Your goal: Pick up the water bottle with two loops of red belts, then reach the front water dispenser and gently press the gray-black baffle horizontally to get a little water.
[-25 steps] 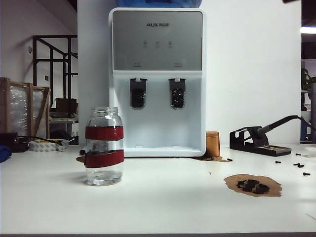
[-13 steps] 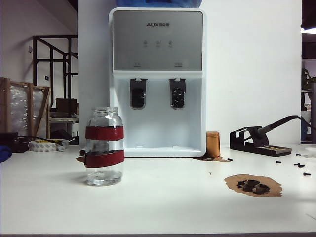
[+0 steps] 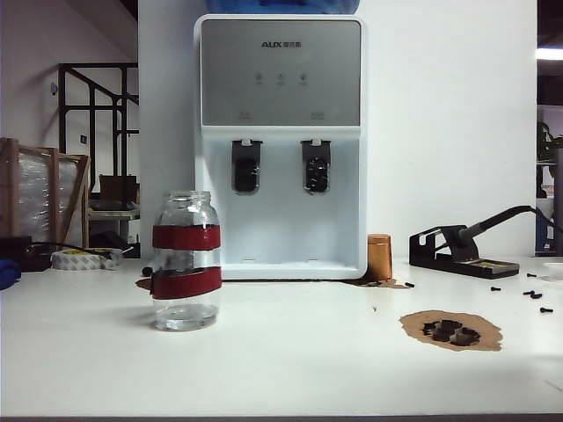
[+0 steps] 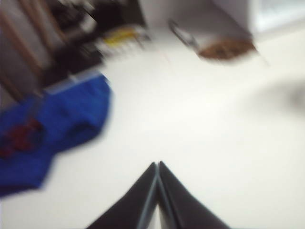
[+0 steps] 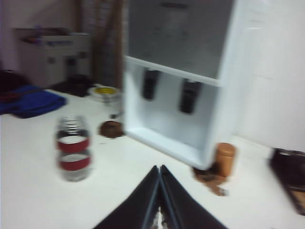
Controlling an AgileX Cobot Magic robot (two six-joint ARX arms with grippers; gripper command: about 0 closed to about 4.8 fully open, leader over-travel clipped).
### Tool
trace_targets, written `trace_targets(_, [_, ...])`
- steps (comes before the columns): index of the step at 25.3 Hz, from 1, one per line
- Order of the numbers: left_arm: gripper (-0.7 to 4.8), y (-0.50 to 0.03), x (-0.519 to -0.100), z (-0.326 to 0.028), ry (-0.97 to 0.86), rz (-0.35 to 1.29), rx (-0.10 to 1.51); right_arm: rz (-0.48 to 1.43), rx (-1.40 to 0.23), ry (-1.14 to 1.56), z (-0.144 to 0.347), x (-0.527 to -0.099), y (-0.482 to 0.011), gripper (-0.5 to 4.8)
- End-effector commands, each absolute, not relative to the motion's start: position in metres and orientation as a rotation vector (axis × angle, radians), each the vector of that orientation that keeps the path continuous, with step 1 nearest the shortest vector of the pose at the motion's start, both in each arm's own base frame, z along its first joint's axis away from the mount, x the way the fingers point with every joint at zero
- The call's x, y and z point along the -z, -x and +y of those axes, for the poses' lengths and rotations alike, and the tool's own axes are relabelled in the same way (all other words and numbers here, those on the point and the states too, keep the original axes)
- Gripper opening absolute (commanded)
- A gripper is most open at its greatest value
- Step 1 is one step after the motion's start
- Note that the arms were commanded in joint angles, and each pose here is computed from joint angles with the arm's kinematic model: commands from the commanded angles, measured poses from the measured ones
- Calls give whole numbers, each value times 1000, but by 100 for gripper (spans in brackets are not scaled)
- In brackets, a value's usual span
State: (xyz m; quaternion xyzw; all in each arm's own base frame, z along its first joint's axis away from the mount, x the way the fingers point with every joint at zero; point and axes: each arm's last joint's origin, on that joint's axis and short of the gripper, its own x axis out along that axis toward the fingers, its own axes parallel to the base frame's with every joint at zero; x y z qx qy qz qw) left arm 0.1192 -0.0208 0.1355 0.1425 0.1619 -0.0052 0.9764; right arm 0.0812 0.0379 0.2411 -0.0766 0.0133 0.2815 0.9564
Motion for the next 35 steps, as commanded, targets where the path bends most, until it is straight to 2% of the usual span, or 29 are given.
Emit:
trace_targets(1, [0, -116, -127, -23, -281, 412, 116, 26, -632, 141, 39, -242, -80, -2])
trace_targets(7, [0, -115, -124, -24, -270, 432, 185, 29, -714, 123, 41, -241, -79, -2])
trace_targets(16, [0, -115, -125, -25, -273, 427, 189, 35, -607, 128, 39, -241, -80, -1])
trace_targets(27, [0, -115, -125, -25, -273, 424, 189, -42, -571, 124, 33, -245, -67, -1])
trace_targets(35, [0, -109, -133, -23, -262, 351, 183, -25, -556, 125, 31, -243, -66, -1])
